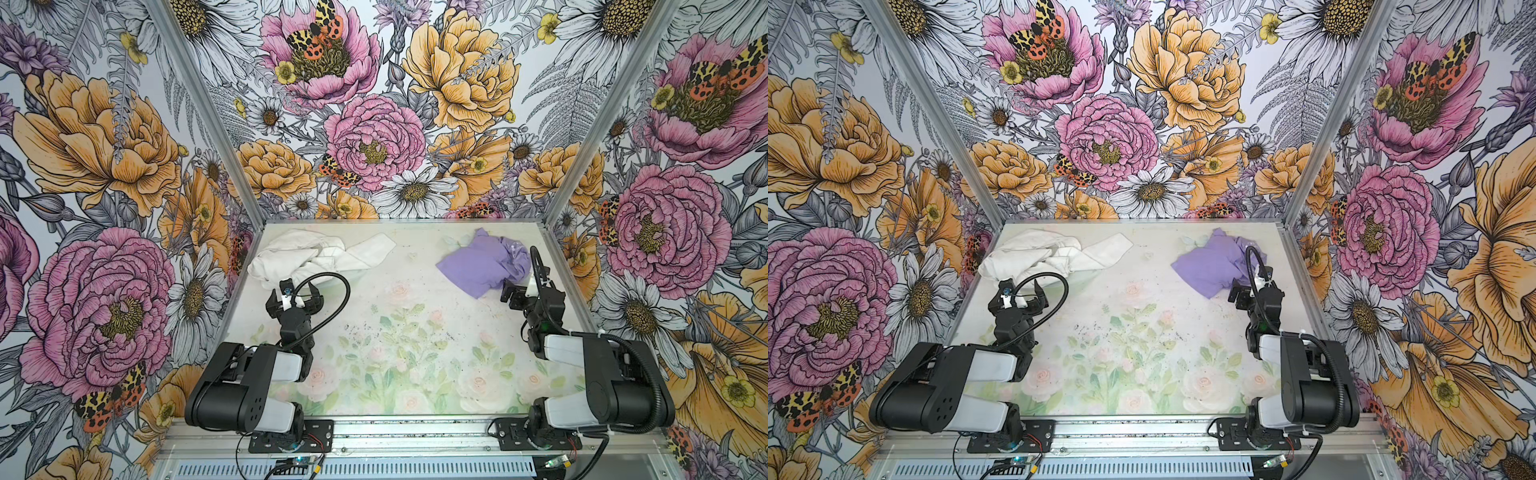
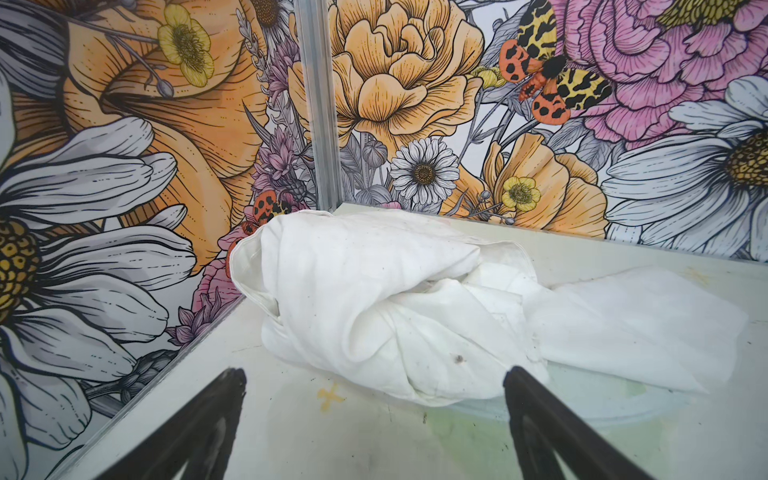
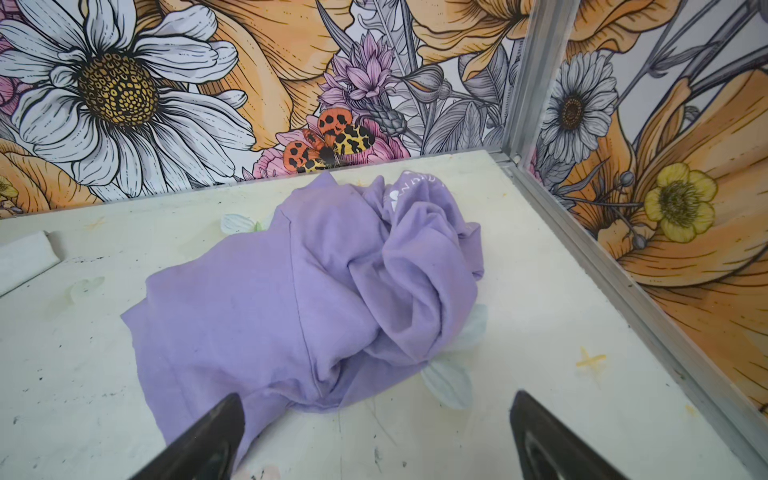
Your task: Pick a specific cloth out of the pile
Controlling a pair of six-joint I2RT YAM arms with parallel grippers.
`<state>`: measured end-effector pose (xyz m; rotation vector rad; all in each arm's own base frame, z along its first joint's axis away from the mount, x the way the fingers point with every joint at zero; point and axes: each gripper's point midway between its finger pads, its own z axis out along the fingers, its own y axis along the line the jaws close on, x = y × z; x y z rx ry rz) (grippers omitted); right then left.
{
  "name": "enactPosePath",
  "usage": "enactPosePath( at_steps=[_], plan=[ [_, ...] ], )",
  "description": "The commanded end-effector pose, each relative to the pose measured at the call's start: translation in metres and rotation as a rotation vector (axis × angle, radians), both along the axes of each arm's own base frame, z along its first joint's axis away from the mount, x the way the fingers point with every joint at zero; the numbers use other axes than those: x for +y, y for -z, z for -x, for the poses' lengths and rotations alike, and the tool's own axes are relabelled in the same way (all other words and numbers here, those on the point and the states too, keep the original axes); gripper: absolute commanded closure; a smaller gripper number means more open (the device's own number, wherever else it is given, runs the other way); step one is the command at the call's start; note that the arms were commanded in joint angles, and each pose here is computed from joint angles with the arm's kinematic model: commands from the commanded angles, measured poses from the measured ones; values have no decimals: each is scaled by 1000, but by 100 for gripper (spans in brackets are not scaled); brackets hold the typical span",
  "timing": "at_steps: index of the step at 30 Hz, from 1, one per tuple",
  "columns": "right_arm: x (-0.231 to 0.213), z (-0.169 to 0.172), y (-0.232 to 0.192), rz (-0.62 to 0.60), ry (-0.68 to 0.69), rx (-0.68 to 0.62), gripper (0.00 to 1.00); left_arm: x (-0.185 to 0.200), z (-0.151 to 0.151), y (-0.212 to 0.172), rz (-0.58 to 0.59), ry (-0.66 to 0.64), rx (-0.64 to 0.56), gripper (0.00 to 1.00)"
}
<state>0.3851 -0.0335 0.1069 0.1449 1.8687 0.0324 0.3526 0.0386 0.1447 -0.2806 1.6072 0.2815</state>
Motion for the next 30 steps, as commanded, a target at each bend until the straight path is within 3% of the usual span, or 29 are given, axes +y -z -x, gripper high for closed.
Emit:
enactPosePath(
  at_steps=[1, 8, 14, 18, 30],
  plan=[
    [4, -6, -12, 26, -28, -100, 1, -8, -11, -11, 14, 74, -67, 1],
    [8, -15, -8, 47, -38, -57, 0, -16, -42, 11, 19, 142, 89, 1],
    [8, -16, -7, 55, -23, -47, 0, -1, -46, 12, 61, 86, 96, 1],
    [-2, -11, -9, 72, 59, -61, 1, -3, -46, 12, 57, 92, 93, 1],
    [-1, -12, -8, 74, 56, -54, 0, -7, -48, 13, 56, 126, 104, 1]
  ],
)
